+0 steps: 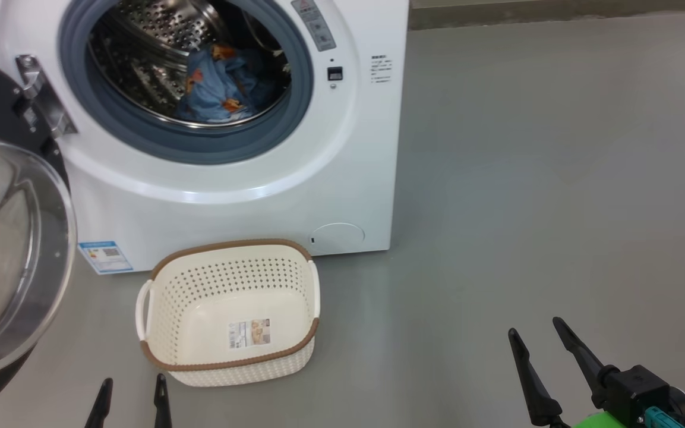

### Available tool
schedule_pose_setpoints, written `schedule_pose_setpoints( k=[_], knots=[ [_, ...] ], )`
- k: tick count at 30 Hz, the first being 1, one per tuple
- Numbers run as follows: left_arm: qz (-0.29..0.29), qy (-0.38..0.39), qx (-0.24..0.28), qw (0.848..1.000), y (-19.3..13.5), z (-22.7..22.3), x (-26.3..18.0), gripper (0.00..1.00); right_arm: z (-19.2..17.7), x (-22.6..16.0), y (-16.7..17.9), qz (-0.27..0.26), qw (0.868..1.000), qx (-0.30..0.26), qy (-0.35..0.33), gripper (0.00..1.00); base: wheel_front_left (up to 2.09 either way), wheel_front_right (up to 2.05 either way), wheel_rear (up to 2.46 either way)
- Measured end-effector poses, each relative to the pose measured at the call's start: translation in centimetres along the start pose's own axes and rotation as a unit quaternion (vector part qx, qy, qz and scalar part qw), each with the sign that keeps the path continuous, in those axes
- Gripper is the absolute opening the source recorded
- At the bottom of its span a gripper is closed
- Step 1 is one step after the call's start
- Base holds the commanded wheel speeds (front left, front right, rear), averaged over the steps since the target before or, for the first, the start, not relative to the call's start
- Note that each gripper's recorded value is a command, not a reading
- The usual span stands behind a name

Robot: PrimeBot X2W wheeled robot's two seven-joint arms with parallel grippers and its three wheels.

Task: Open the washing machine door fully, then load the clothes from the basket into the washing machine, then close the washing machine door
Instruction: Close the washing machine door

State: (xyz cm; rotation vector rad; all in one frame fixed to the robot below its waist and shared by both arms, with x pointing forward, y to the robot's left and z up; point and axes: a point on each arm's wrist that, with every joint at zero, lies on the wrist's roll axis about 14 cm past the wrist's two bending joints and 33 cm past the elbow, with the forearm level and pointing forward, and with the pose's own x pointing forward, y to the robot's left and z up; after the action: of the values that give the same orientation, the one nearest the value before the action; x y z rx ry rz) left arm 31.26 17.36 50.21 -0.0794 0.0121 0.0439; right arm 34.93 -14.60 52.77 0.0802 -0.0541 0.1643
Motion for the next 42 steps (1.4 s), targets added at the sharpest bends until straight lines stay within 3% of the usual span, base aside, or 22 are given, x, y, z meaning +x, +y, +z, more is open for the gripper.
schedule_pose_setpoints(
  k=[16,31,42],
  knots=[
    [0.115,-0.011,-0.001,0.993,6.1,0.6,-3.0,1.0,-1.1,3.4,6.1,0.101,0.995,0.003,0.015,1.0,0.0,0.0,0.0],
    [0.233,-0.018,-0.011,0.972,10.9,0.6,-8.2,1.0,-1.9,6.0,14.2,0.221,0.975,0.013,0.024,1.0,0.0,0.0,0.0],
    [0.284,-0.023,-0.016,0.958,12.7,0.7,-10.4,1.0,-2.4,6.5,18.2,0.277,0.96,0.022,0.031,1.0,0.0,0.0,0.0]
  ],
)
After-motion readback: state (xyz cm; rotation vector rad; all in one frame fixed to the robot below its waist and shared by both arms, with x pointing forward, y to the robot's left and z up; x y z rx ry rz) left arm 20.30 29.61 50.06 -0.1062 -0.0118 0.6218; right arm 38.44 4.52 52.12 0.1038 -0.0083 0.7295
